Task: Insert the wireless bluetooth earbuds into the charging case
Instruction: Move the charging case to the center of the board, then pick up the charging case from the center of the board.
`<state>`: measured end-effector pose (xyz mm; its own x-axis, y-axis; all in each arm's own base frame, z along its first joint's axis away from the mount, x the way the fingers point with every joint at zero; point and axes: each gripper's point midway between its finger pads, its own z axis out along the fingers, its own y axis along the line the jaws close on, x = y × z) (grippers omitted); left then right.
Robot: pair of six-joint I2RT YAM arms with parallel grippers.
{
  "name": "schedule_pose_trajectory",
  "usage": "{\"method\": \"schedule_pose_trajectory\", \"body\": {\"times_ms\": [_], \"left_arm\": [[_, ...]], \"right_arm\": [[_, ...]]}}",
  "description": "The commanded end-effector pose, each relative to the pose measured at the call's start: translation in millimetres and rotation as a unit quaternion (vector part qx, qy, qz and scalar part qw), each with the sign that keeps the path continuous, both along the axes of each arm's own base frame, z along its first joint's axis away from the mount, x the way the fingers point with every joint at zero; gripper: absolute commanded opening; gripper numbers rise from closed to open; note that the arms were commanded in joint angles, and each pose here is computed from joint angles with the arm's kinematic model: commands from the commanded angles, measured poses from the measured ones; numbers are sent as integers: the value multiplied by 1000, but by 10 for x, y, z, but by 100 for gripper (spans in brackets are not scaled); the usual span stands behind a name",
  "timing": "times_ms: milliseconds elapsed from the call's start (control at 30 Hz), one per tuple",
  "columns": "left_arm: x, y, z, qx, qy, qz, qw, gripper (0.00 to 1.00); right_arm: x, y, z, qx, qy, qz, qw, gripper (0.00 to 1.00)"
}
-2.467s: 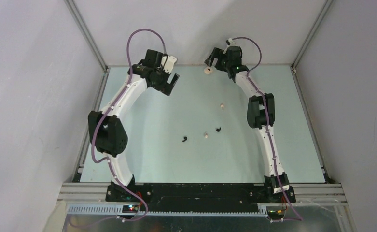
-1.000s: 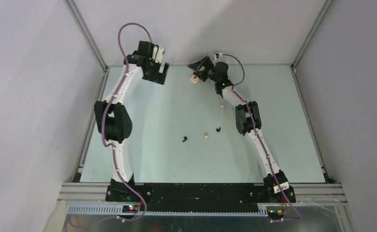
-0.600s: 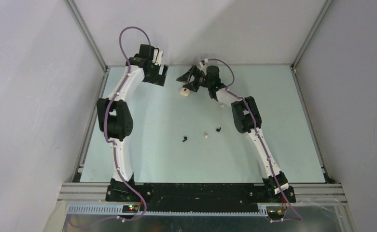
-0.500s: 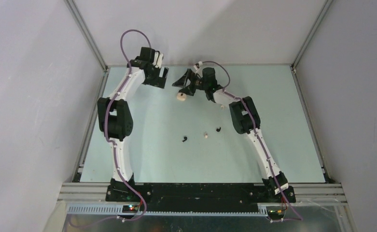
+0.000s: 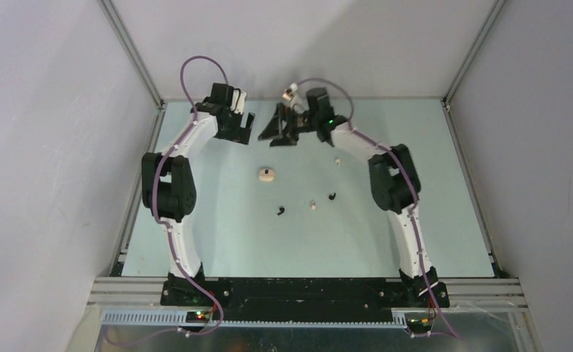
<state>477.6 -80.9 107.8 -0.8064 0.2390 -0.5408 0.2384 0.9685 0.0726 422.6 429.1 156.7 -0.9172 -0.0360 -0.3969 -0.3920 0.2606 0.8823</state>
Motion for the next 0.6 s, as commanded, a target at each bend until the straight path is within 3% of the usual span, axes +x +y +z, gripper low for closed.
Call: {"method": "schedule_pose_trajectory", "body": {"times_ms": [0,33,167,300,567], "left_arm": [[180,-68,356,-19,-62,7,998,99],[210,-120,324,-13,-59,3,998,99],[224,-283,136,43,-41,-18,998,99],[193,-533,-27,94,-35,-55,993,99],[69,-620,-301,157,-5,-58,986,99]], "right_arm": [[295,-810,831,-40,-129,-60,989,100],[283,-926,962,-49,-165,-60,983,100],[167,-1568,1029,-106,-177,-86,975,100],[-139,-2013,1146,-110,-197,-108,968,100],[-955,-2419,1512,-109,-318,-118,934,100]]}}
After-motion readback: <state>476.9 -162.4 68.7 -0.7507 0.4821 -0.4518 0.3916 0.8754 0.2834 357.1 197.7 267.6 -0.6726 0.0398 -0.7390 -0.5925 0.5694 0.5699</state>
